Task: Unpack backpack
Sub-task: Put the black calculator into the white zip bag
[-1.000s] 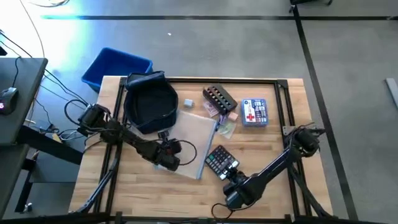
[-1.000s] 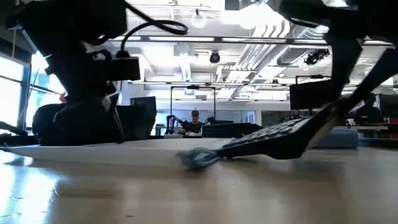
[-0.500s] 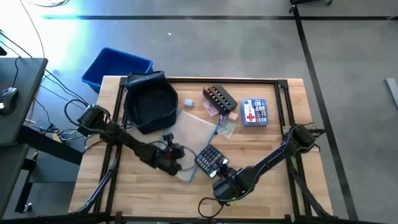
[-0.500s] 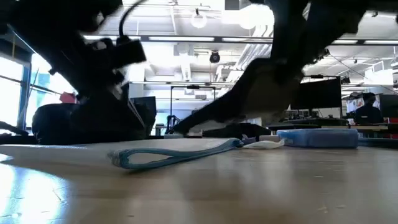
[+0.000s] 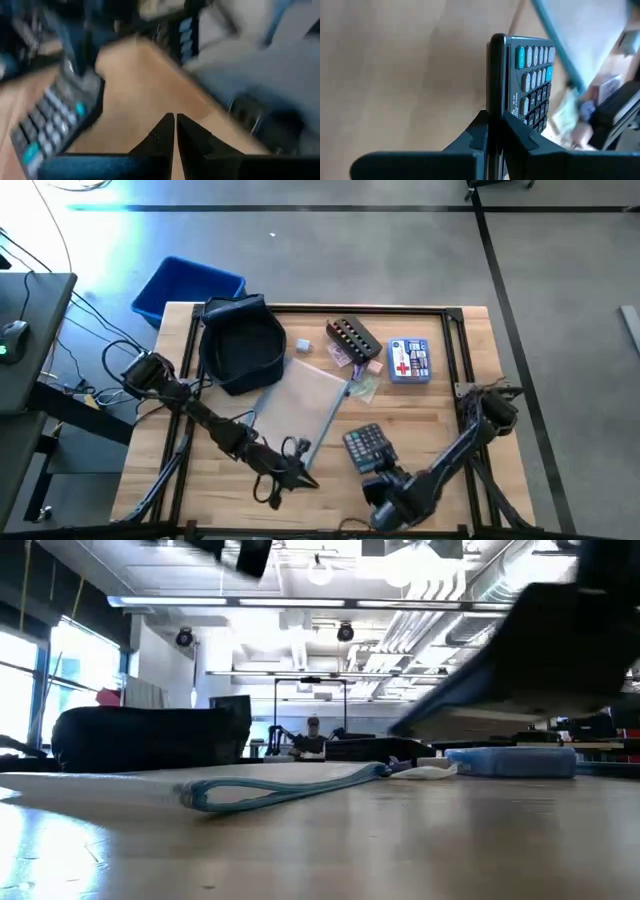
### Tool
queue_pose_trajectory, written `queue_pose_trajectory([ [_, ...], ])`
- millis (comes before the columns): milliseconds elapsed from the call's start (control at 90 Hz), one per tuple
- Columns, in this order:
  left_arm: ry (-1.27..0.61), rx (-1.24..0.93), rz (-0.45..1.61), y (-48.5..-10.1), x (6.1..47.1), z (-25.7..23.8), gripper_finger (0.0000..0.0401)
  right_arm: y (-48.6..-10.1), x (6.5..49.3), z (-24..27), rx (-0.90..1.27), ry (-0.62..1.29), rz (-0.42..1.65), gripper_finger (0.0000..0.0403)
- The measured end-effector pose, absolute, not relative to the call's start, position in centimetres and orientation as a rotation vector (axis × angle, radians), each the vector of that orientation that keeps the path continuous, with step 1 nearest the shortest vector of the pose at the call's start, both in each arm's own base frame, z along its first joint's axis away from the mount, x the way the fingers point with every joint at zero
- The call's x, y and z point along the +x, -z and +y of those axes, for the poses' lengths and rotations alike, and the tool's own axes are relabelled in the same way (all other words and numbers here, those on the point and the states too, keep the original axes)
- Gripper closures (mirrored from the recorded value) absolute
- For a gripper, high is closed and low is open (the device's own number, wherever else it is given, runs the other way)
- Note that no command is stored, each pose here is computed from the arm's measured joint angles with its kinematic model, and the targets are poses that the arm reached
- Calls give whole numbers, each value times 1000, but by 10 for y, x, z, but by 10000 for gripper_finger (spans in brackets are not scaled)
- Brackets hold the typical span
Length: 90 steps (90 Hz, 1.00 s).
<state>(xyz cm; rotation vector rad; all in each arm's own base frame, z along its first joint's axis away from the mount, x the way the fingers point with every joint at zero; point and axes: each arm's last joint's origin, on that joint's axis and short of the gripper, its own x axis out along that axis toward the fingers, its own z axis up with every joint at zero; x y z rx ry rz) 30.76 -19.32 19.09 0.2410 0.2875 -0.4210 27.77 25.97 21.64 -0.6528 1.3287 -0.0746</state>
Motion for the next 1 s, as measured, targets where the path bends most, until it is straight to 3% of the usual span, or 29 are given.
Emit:
queue_pose_trajectory([
  [100,340,255,311,-202,313,-197,401,-216,266,270,-628,91,1314,387],
  [289,-7,296,619,-229,339,-189,401,-217,253,281,-665,90,1274,387],
  [500,-94,306,874,-240,368,-191,381,-218,256,280,-746,123,1196,387],
  [744,-119,135,1098,-196,391,-170,314,-219,250,285,-801,105,1171,387],
  [867,-78,-43,1113,-180,404,-167,273,-219,242,291,-813,72,1177,387],
  [1000,-31,-61,1064,-170,409,-184,240,-219,231,300,-799,58,1163,387],
])
